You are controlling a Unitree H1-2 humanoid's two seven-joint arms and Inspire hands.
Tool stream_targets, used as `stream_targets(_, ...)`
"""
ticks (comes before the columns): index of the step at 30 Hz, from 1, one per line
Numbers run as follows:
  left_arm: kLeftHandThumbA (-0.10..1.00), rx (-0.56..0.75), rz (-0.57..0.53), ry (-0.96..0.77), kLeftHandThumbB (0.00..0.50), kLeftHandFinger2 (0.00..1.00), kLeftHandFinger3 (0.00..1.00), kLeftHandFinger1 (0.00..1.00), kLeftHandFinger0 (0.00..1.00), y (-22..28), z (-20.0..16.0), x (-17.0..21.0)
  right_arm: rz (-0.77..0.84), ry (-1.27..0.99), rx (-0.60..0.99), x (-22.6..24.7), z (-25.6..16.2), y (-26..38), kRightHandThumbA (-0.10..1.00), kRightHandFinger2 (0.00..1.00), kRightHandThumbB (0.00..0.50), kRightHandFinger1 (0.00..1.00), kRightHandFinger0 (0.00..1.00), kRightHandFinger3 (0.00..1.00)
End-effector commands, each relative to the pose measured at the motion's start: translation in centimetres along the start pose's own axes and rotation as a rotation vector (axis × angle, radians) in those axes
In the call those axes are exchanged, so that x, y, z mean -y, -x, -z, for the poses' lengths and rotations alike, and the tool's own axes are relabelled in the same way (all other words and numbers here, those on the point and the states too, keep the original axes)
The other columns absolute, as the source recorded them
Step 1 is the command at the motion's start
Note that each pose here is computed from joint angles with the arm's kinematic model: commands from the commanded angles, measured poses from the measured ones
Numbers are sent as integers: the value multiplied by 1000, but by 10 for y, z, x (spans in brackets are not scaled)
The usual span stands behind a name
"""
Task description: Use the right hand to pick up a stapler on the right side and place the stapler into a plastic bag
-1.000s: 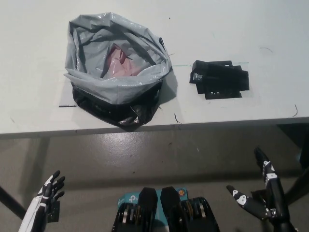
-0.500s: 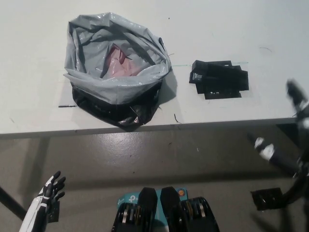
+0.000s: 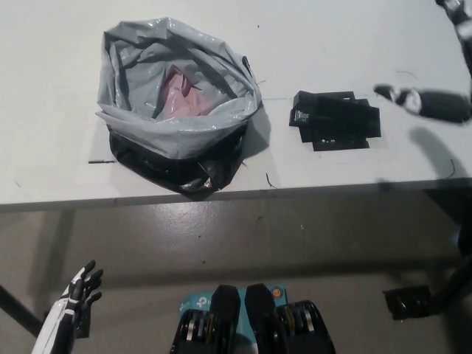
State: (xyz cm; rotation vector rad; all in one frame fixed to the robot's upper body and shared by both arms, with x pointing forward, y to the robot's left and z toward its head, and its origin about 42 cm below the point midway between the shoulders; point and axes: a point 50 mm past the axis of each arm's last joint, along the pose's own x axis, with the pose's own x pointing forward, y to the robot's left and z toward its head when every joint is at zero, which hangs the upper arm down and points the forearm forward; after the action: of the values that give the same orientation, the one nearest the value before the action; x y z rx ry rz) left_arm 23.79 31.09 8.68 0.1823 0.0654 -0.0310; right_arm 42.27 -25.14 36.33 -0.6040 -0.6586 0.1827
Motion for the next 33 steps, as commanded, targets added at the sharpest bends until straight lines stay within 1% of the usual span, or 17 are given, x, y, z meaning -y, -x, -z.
stream_targets(1,1000,71,19,-53,51,1000,1000,1000,1000,-11,-18,-8,-354,152,-386,30,-13,-126,891,1000,396,1000,1000,1000)
stream_targets(2,1000,73,20,-52,50,1000,1000,1000,1000,-12,-19,-8,-369,180,-417,26,-10,-131,905,1000,398,1000,1000,1000)
stream_targets(4,1000,76,21,-54,52,1000,1000,1000,1000,-13,-19,-8,-394,225,-475,18,-4,-143,865,1000,429,1000,1000,1000)
stream_targets(7,1000,76,21,-51,65,1000,1000,1000,1000,-13,-20,-7,-421,218,-541,9,6,-156,792,1000,420,1000,1000,1000)
stream_targets(9,1000,76,25,-46,71,1000,1000,1000,1000,-12,-20,-6,-456,200,-600,-2,15,-167,749,1000,434,1000,1000,1000)
stream_targets(11,1000,76,27,-44,72,1000,1000,1000,1000,-12,-20,-6,-470,213,-624,-8,19,-171,777,1000,450,1000,1000,1000)
stream_targets(14,1000,75,34,-41,74,1000,1000,1000,1000,-11,-20,-5,-493,246,-669,-20,25,-177,798,1000,443,1000,1000,1000)
stream_targets(17,1000,82,33,-45,64,1000,1000,1000,1000,-10,-20,-3,-529,302,-693,-33,31,-182,855,1000,459,1000,1000,1000)
stream_targets(19,1000,84,39,-46,63,1000,1000,1000,1000,-8,-20,-2,-564,330,-715,-42,37,-182,862,1000,443,1000,1000,1000)
stream_targets(21,1000,88,43,-45,60,1000,1000,1000,1000,-8,-20,-1,-595,357,-726,-47,42,-182,907,1000,433,1000,1000,1000)
stream_targets(22,1000,89,46,-43,64,1000,1000,1000,1000,-8,-19,0,-617,380,-735,-51,48,-181,910,1000,442,1000,1000,1000)
stream_targets(24,1000,90,45,-46,65,1000,1000,1000,1000,-8,-20,0,-611,360,-766,-57,56,-178,790,1000,447,1000,1000,1000)
stream_targets(27,1000,92,47,-49,62,1000,1000,1000,1000,-7,-19,0,-627,395,-782,-65,66,-171,808,1000,456,1000,1000,1000)
stream_targets(28,1000,92,48,-50,67,1000,1000,1000,1000,-7,-19,1,-637,410,-787,-68,70,-167,828,1000,483,1000,1000,1000)
stream_targets(29,1000,91,48,-51,68,1000,1000,1000,1000,-7,-19,1,-646,419,-792,-71,74,-164,841,1000,491,1000,1000,1000)
stream_targets(31,1000,92,49,-57,75,1000,1000,1000,1000,-7,-19,2,-651,413,-801,-76,81,-158,816,1000,500,1000,1000,1000)
stream_targets(33,1000,93,48,-65,60,1000,1000,1000,1000,-6,-19,2,-651,384,-822,-84,88,-151,782,1000,500,1000,1000,1000)
